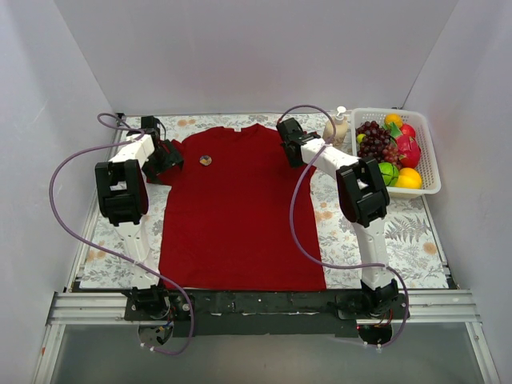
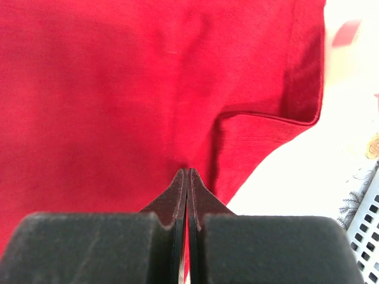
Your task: Pin the brooch onto the clothing
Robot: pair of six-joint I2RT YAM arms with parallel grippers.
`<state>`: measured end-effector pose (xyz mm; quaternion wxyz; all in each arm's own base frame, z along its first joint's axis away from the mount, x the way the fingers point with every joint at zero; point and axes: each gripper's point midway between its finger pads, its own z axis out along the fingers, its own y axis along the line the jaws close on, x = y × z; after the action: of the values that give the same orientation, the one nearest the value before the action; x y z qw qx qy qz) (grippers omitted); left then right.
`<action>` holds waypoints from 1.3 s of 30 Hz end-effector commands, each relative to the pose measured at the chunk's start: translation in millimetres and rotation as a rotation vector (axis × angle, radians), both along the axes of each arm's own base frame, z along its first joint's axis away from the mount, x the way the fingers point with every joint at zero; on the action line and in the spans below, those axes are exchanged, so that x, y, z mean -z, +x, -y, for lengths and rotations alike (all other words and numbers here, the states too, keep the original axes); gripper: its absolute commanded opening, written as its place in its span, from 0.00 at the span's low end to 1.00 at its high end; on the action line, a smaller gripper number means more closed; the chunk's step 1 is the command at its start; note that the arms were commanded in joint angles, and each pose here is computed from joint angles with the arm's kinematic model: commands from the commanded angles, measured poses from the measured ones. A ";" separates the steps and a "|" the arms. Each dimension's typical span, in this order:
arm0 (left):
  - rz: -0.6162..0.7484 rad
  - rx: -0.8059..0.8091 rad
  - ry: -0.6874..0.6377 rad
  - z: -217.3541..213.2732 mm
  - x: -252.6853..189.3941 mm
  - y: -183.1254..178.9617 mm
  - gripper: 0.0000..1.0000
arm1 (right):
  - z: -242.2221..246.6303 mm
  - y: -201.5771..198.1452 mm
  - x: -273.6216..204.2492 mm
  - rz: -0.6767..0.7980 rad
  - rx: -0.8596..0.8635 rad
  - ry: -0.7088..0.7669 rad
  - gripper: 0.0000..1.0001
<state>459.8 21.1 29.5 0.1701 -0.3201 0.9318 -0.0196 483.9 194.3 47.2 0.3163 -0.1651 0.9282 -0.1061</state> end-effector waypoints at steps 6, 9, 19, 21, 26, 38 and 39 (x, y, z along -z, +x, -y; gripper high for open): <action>-0.041 -0.031 0.032 -22.9 10.3 -13.9 0.85 | 54.7 -6.0 36.7 -0.103 0.108 -0.048 0.01; -0.060 -0.035 0.031 -27.1 15.8 -18.0 0.86 | 69.5 -13.2 41.9 -0.145 0.152 -0.044 0.01; -0.104 -0.065 0.052 -42.2 24.2 -29.0 0.87 | 93.5 -58.6 37.2 -0.195 0.220 -0.075 0.01; -0.110 -0.067 0.059 -44.8 25.1 -30.8 0.87 | 97.2 -66.8 38.2 -0.210 0.238 -0.082 0.01; -0.112 -0.068 0.071 -48.7 24.6 -32.3 0.87 | 108.2 -79.4 30.7 -0.188 0.283 -0.058 0.01; 0.046 -0.038 0.026 -36.4 -15.1 -9.8 0.82 | 115.2 -49.1 3.7 -0.141 0.287 0.032 0.01; 0.114 -0.029 0.030 -33.5 -35.7 0.2 0.80 | 113.6 -47.2 2.7 -0.138 0.283 0.039 0.01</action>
<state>448.6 61.3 25.9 0.1733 -0.3388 0.9247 0.0103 427.2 76.4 25.8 0.2244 -0.0313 0.9649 -0.1324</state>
